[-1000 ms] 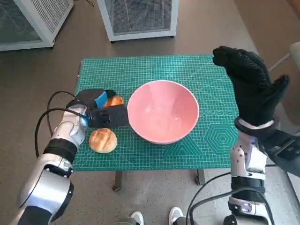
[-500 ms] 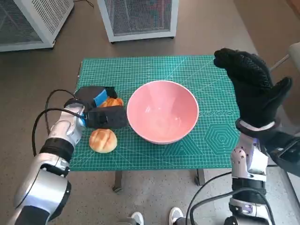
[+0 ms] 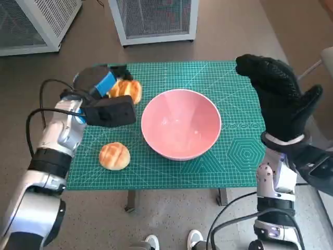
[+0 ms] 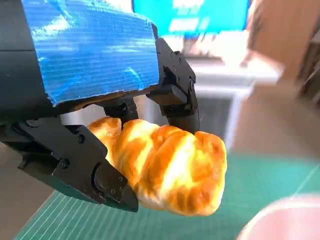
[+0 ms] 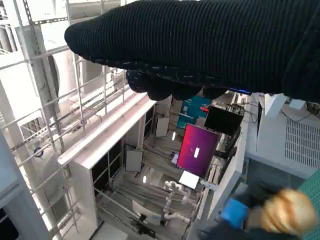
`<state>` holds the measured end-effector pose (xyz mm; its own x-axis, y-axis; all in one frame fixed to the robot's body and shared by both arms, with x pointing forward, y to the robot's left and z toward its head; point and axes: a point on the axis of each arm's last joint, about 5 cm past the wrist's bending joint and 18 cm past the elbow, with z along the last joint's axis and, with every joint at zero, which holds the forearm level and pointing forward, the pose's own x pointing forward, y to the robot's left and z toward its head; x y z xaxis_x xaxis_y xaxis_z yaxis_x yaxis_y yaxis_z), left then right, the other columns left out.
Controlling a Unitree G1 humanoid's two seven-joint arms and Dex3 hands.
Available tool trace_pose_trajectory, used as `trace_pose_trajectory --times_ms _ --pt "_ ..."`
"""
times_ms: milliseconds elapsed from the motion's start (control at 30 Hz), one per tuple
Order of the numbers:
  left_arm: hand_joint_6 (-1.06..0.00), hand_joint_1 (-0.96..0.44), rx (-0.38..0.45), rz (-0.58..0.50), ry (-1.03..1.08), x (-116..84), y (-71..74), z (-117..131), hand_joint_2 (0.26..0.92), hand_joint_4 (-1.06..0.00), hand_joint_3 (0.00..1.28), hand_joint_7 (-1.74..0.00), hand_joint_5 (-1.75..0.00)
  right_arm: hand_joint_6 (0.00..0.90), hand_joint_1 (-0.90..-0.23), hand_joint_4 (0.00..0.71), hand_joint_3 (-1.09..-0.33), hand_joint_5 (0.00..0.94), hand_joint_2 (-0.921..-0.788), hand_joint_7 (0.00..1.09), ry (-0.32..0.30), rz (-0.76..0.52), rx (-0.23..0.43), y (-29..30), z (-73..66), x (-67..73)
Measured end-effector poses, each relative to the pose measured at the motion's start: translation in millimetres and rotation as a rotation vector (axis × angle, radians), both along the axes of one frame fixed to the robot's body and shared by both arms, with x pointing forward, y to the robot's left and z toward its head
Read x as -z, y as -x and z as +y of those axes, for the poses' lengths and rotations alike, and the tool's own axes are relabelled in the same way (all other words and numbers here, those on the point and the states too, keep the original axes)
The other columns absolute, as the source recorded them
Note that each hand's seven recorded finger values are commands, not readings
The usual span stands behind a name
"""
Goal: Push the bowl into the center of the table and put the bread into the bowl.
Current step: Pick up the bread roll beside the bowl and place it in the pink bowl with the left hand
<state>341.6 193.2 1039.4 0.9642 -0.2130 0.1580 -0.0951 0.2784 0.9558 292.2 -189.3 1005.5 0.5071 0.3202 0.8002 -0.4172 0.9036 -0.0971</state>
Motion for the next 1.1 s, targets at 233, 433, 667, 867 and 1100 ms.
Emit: trace_pose_trajectory --times_ms 233,433,667,867,1100 --pt "-0.67 0.0 0.084 -0.111 0.059 -13 18.5 -10 0.913 -0.74 0.04 -1.11 -1.13 0.154 -0.424 0.405 -0.423 0.002 -0.921 0.48 0.0 0.0 0.0 0.0 -0.1 0.0" --pt "-0.72 0.0 0.176 -0.212 0.075 -24 39.2 -22 0.905 -0.75 0.03 -1.07 -1.1 0.153 -0.423 0.407 -0.422 0.003 -0.921 0.49 0.0 -0.001 0.0 0.0 -0.3 -0.1" --pt "-0.76 0.0 0.334 -0.312 0.075 -34 58.9 -40 0.905 -0.72 0.02 -1.07 -1.09 0.152 -0.416 0.41 -0.425 0.004 -0.921 0.49 0.006 0.004 -0.007 0.6 -0.9 1.2" --pt "-0.43 0.0 0.454 -0.285 0.051 -26 61.2 -52 0.854 -0.4 0.1 -0.74 -0.64 0.144 -0.414 0.409 -0.428 0.003 -0.921 0.49 0.009 0.004 -0.006 2.0 -1.4 2.2" --pt "-0.27 -0.21 0.525 -0.13 -0.033 -3 57.8 -58 0.825 -0.22 0.02 -0.31 -0.05 0.137 -0.416 0.409 -0.43 0.003 -0.921 0.49 0.015 -0.001 0.001 4.4 -2.7 2.6"
